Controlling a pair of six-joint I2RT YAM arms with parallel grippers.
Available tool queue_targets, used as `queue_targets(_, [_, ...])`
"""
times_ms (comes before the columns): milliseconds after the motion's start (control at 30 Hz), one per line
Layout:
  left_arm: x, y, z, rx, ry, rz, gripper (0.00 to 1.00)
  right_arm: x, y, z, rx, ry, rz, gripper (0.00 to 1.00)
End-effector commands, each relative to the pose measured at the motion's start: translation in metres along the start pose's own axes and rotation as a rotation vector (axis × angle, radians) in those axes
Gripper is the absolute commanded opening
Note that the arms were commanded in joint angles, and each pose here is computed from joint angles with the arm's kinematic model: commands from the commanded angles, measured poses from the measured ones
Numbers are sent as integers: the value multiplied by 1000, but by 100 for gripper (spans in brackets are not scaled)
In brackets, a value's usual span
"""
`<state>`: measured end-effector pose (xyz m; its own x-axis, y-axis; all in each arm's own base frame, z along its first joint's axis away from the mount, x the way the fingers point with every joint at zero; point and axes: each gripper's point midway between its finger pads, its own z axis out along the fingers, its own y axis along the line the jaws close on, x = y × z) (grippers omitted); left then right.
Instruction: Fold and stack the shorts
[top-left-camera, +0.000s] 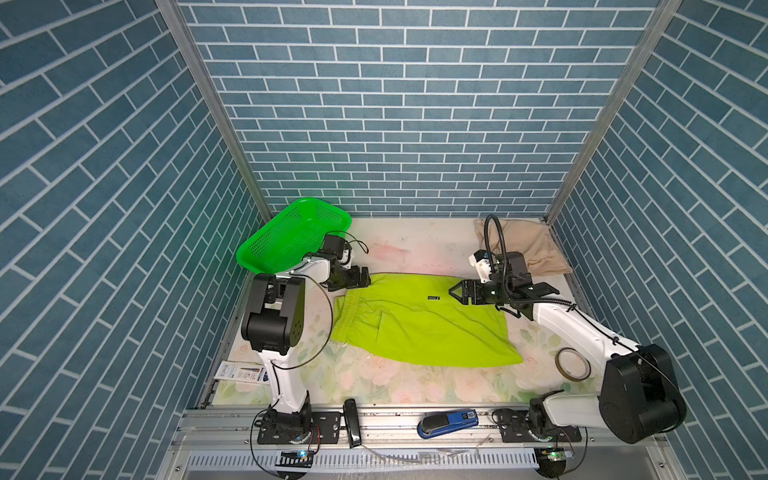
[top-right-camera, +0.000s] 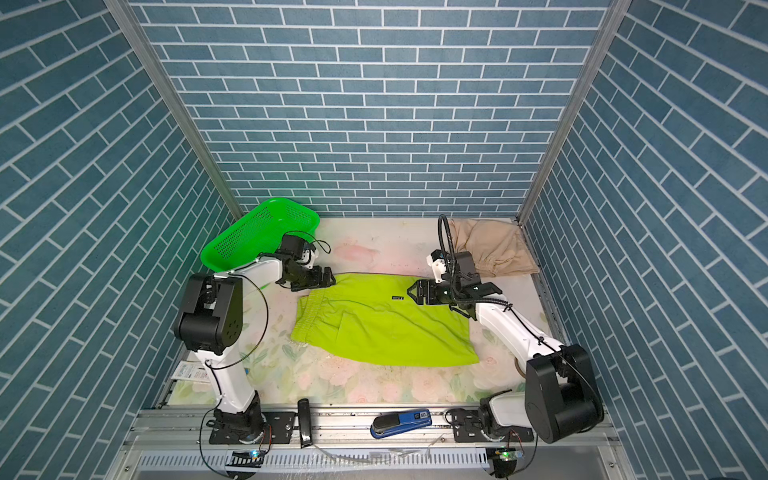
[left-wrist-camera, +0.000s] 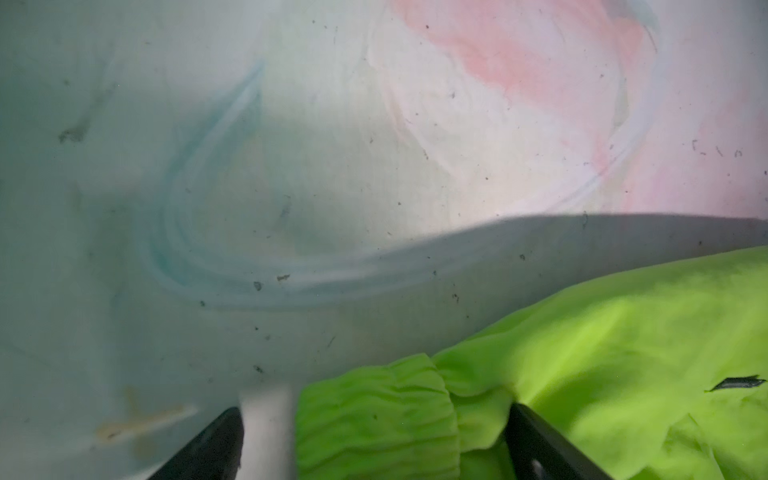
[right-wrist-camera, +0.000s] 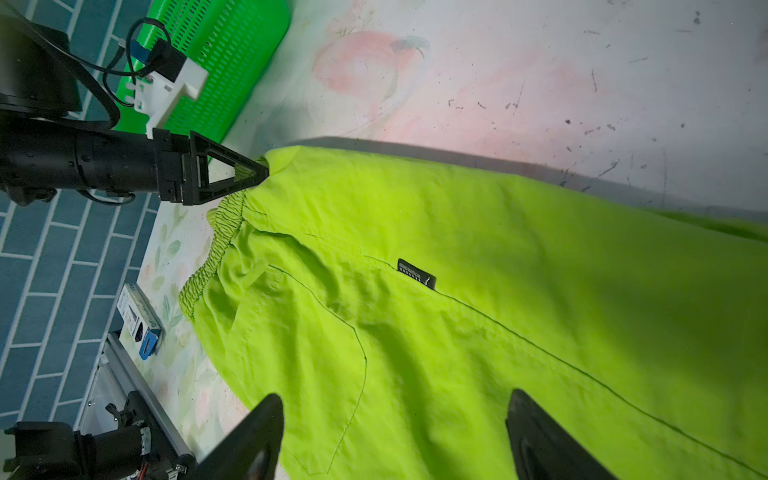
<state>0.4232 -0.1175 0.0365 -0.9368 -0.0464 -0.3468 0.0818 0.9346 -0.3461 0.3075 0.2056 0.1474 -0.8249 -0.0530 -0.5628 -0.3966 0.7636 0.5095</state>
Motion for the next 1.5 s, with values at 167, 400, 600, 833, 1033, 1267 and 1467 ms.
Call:
queue_targets(167, [5,-10,9,95,18,-9,100,1,6,3,-18,-12,-11,84])
queue_targets(400, [20,-23,3,171,54,-61,82,5,1,7,-4,-1,-9,84])
queue_targets(600, [15,-17,-11,103,48,-53,29,9,-2,9,4,9,-10,84])
queue_targets(833, [6,-22,-56,25,32,-69,25,15,-20,12,85,19,-18,83])
queue_targets(1033, [28,-28,-95,-47,34,-105,25,20,-48,19,228,64,5,81])
queue_targets(1267, [63,-20,-112,-94,51,-155,28,20,-61,32,265,73,21,81])
queue_targets(1467, [79,2,-104,-178,24,-163,35,20,-73,38,314,83,19,81])
